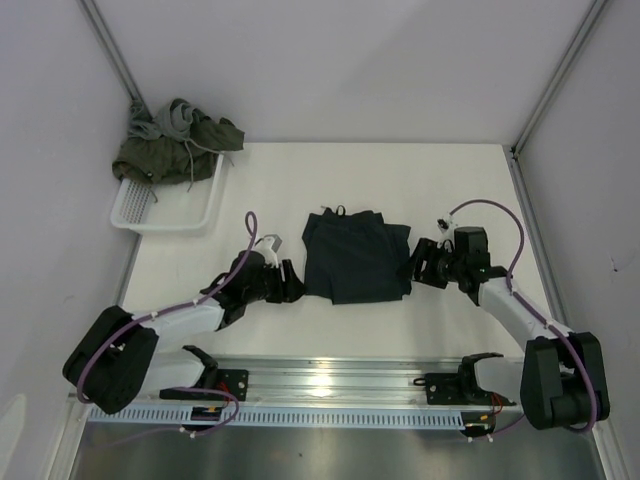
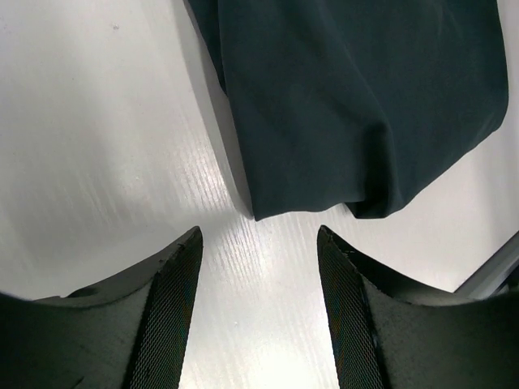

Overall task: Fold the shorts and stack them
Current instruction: Fold the shorts

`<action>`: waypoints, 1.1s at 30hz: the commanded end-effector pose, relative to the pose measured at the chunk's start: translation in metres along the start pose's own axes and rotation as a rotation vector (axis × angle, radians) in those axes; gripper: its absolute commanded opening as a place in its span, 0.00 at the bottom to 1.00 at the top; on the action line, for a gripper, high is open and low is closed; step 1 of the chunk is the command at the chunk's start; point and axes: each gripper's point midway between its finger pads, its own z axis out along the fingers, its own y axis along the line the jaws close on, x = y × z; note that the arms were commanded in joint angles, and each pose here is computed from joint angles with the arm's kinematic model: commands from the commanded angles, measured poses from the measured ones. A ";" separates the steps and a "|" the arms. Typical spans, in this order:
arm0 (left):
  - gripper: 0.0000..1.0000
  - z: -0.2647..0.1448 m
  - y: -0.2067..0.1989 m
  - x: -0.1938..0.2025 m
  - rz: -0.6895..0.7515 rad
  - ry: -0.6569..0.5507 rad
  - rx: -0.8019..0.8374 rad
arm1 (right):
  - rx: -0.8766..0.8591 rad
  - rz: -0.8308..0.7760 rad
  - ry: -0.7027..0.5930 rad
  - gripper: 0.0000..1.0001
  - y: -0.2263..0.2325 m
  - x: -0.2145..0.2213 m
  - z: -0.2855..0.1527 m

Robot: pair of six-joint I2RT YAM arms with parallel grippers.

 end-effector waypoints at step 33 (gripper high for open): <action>0.47 0.039 -0.014 -0.004 0.050 -0.059 0.095 | 0.015 -0.035 0.110 0.00 -0.001 0.038 0.028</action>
